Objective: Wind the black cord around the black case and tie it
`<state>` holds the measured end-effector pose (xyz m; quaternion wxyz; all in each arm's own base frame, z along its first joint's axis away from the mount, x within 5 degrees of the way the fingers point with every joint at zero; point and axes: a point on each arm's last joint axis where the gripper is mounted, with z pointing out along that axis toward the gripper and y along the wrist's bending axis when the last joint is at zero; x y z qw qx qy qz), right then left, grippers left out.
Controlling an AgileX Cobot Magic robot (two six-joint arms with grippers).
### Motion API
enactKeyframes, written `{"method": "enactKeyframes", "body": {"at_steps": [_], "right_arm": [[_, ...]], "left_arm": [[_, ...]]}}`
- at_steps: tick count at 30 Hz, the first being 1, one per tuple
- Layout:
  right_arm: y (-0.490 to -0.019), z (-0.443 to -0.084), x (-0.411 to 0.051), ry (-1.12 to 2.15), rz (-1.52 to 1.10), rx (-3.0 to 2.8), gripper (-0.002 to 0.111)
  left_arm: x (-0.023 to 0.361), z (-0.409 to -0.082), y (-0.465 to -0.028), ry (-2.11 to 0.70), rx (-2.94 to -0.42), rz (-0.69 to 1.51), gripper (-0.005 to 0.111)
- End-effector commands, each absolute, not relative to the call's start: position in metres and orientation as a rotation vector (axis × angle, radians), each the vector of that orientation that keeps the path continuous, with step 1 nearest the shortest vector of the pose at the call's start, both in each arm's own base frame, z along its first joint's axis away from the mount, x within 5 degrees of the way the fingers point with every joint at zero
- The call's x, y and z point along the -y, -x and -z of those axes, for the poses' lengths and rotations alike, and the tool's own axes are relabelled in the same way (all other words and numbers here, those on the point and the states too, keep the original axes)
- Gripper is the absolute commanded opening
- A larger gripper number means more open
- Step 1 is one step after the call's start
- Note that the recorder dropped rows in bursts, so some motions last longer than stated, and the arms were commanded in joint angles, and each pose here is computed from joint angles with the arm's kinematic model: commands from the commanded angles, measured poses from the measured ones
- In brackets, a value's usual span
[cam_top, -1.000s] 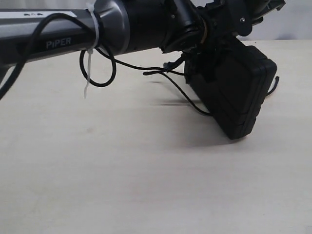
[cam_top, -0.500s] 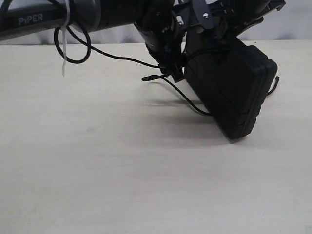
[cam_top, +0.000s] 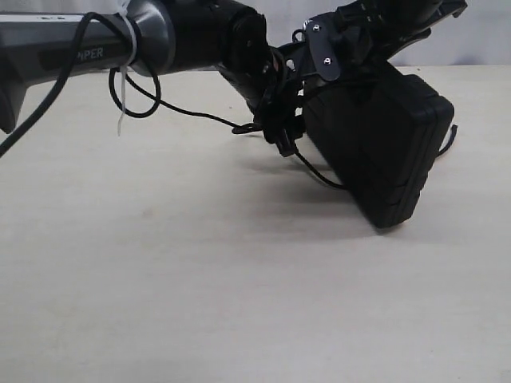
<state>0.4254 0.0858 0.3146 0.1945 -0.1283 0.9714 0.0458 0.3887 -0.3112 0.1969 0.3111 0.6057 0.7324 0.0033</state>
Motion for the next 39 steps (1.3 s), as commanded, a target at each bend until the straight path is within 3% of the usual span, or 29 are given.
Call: {"method": "enactKeyframes", "body": {"at_steps": [1, 7, 20, 39], "right_arm": [[-0.423, -0.318, -0.085, 0.363, -0.127, -2.718, 0.035], [-0.423, -0.318, -0.085, 0.363, -0.127, -2.718, 0.035], [-0.423, -0.318, -0.085, 0.359, -0.128, -2.718, 0.035], [-0.423, -0.319, -0.086, 0.356, -0.147, -2.718, 0.035]], "left_arm": [[0.317, -0.205, -0.396, -1.469, -1.867, 0.015, 0.058], [0.315, -0.202, -0.394, -1.521, -1.885, -0.004, 0.000], [0.349, -0.231, -0.373, -1.491, -1.683, 0.021, 0.000], [0.354, -0.247, -0.371, -1.408, -1.608, 0.039, 0.000]]}}
